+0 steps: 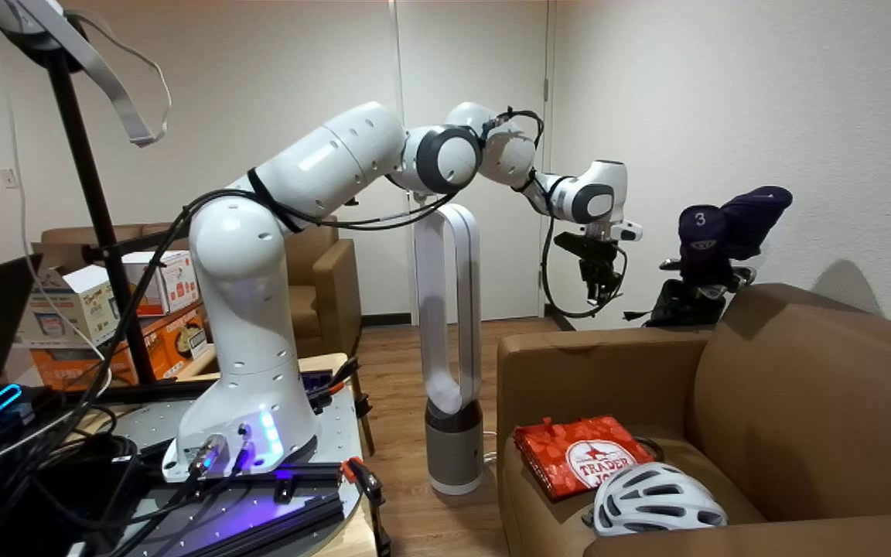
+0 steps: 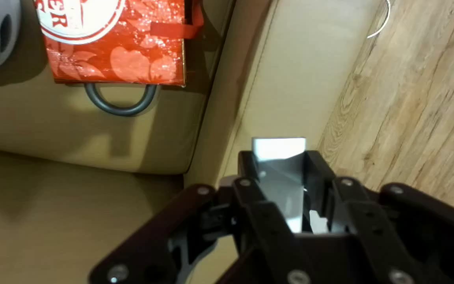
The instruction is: Take the object on the right arm of the sofa and put it on the left arm
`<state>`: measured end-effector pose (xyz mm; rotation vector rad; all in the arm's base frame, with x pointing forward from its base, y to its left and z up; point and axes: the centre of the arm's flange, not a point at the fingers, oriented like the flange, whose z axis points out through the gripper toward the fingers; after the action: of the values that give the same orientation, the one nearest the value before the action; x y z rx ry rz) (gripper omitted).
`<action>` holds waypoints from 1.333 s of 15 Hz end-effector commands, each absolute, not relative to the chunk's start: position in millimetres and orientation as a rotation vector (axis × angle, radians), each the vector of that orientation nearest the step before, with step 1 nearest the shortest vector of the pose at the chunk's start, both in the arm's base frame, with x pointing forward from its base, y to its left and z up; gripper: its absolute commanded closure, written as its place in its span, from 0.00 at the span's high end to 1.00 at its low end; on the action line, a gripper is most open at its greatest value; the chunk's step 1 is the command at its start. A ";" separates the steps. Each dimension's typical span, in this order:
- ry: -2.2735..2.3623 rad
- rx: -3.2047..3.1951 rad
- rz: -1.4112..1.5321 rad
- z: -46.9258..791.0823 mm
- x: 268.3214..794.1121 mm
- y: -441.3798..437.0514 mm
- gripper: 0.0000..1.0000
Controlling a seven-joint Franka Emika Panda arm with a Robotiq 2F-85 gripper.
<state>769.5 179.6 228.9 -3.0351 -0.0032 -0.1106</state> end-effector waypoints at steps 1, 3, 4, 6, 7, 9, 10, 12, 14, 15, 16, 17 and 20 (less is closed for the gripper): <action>0.012 -3.035 -0.113 235.2 770.2 170.7 0.35; 0.013 -3.032 -0.111 234.5 770.6 170.0 0.35; 0.002 -3.032 -0.103 230.5 768.9 175.6 0.35; 0.018 -3.038 -0.130 235.5 770.7 168.1 0.10; 0.052 -3.035 -0.153 239.2 769.8 157.6 0.10; 0.165 -3.011 -0.151 247.8 764.0 120.3 0.10; 0.226 -3.023 -0.137 250.3 758.4 97.8 0.10; 0.293 -3.037 -0.095 251.1 750.1 51.9 0.10; 0.336 -3.063 -0.066 249.4 738.7 3.3 0.10; 0.354 -3.070 -0.047 249.7 731.7 -21.1 0.10; 0.343 -3.086 -0.014 247.6 726.0 -46.4 0.10; 0.335 -3.097 0.016 246.8 716.4 -69.6 0.10; 0.286 -3.118 0.069 246.9 683.5 -140.6 0.10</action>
<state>735.4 -90.9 233.8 -3.0967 0.3599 0.0164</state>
